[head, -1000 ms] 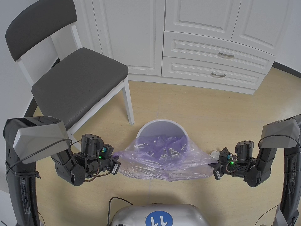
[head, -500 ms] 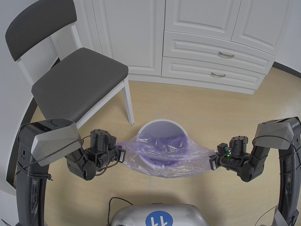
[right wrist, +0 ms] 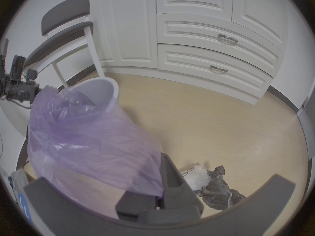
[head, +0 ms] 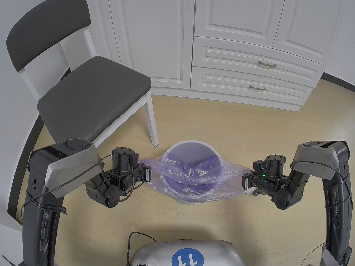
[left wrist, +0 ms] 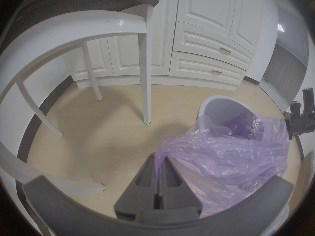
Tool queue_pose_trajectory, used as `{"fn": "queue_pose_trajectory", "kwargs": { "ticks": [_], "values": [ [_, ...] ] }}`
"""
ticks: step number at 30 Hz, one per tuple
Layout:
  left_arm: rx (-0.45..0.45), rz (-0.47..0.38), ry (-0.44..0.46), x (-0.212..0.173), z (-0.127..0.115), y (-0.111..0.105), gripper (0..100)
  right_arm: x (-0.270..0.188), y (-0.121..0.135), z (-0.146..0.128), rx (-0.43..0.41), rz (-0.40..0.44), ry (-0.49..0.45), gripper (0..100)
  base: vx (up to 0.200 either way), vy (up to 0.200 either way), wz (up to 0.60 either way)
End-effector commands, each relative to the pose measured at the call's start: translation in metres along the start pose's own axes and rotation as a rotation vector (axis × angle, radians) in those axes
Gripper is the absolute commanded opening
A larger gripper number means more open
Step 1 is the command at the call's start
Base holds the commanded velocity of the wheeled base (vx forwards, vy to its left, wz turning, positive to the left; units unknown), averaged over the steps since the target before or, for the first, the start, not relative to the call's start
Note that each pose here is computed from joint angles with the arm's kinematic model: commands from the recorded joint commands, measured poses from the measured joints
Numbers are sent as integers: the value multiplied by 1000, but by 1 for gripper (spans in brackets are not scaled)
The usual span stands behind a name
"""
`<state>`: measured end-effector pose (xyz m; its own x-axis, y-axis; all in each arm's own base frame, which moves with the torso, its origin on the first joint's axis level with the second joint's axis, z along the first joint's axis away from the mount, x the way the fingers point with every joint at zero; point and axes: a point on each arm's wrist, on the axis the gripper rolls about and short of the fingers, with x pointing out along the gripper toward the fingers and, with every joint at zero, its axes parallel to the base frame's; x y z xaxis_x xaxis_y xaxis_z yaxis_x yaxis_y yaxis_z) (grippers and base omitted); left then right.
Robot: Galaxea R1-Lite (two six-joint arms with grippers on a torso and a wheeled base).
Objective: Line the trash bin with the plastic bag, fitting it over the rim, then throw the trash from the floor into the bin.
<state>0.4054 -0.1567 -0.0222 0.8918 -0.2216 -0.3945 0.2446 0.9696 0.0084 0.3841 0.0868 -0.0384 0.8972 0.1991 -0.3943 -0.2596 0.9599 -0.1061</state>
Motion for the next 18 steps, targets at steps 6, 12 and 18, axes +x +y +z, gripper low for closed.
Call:
{"fn": "queue_pose_trajectory", "kwargs": {
  "ticks": [6, 12, 18],
  "values": [
    [-10, 25, 0, 3, -1, 2, 0, 10, 0, 0, 24, -22, -9, 0, 0, 0, 0],
    [-9, 31, 12, 5, -6, 5, 0, 11, -2, 1, 24, -42, 16, 0, 0, 0, 0],
    [-20, 54, 14, 9, -1, 15, 0, 14, -7, 7, 28, -93, 9, 0, 0, 0, 0]
  ]
}}
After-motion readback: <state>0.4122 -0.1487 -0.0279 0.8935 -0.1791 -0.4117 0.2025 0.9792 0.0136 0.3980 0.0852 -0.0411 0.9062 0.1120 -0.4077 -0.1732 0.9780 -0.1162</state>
